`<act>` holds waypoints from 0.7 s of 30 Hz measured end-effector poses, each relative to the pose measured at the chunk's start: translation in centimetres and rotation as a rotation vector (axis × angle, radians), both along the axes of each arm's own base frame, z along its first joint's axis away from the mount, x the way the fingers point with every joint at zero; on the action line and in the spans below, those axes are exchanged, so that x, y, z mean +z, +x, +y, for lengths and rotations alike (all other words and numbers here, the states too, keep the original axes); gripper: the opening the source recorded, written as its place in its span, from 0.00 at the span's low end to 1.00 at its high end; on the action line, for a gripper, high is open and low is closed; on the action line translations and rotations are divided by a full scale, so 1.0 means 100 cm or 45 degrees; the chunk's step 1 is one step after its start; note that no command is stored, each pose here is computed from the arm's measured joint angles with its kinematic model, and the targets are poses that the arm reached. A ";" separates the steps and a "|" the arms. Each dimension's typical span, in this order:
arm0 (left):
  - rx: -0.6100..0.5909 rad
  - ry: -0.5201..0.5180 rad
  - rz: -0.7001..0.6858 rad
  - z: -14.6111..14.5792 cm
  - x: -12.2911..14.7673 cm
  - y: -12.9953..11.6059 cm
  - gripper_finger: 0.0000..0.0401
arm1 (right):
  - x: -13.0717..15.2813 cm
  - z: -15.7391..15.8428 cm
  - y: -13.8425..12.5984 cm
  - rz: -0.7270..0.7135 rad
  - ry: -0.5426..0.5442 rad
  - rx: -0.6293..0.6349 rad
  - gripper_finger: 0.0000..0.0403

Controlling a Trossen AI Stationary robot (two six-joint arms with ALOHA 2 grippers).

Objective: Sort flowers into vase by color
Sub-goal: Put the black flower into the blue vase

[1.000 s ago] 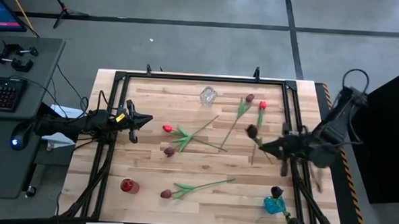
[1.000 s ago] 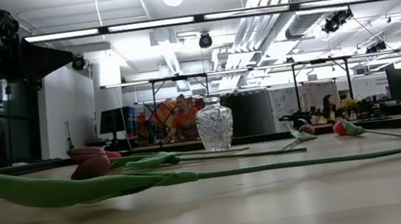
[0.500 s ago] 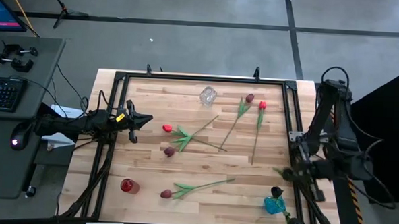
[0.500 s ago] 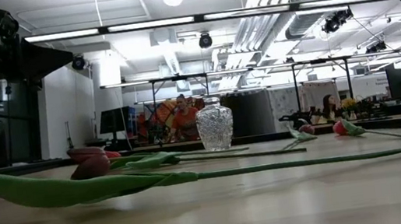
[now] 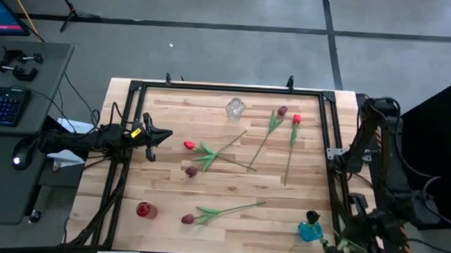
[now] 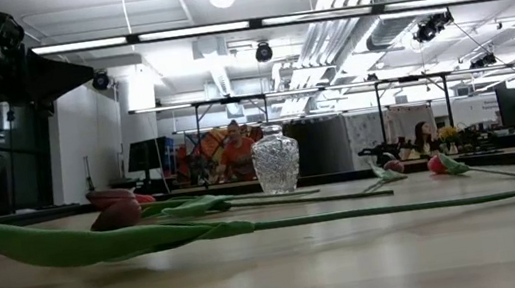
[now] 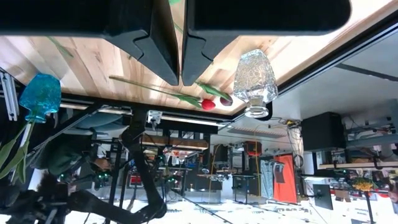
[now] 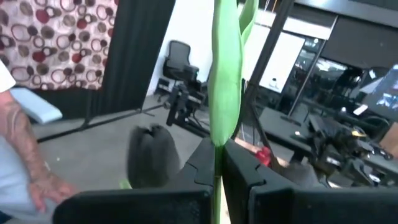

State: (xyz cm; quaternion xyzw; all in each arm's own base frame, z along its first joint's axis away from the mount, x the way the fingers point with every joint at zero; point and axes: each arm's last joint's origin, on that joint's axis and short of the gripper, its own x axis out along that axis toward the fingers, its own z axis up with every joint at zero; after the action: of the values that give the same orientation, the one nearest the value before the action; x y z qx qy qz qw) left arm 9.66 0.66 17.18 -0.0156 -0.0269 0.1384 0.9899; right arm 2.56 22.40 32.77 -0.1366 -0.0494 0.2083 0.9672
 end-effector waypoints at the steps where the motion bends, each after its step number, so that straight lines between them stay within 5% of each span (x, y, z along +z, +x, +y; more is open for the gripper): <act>1: 0.000 0.000 0.000 0.000 0.000 0.000 0.02 | 0.000 0.003 0.000 -0.010 0.010 0.001 0.00; 8: 0.000 0.000 -0.001 0.000 0.000 0.000 0.02 | -0.007 0.024 -0.001 -0.036 0.077 -0.026 0.00; 21: 0.000 0.000 0.000 0.000 0.000 0.000 0.02 | -0.030 0.044 0.009 0.033 0.138 -0.336 0.00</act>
State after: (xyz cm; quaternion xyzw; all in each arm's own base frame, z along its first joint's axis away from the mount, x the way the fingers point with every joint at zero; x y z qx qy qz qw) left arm 9.66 0.66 17.18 -0.0155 -0.0269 0.1385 0.9899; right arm 3.47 26.77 29.73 -0.0869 -0.0296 0.0781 0.9927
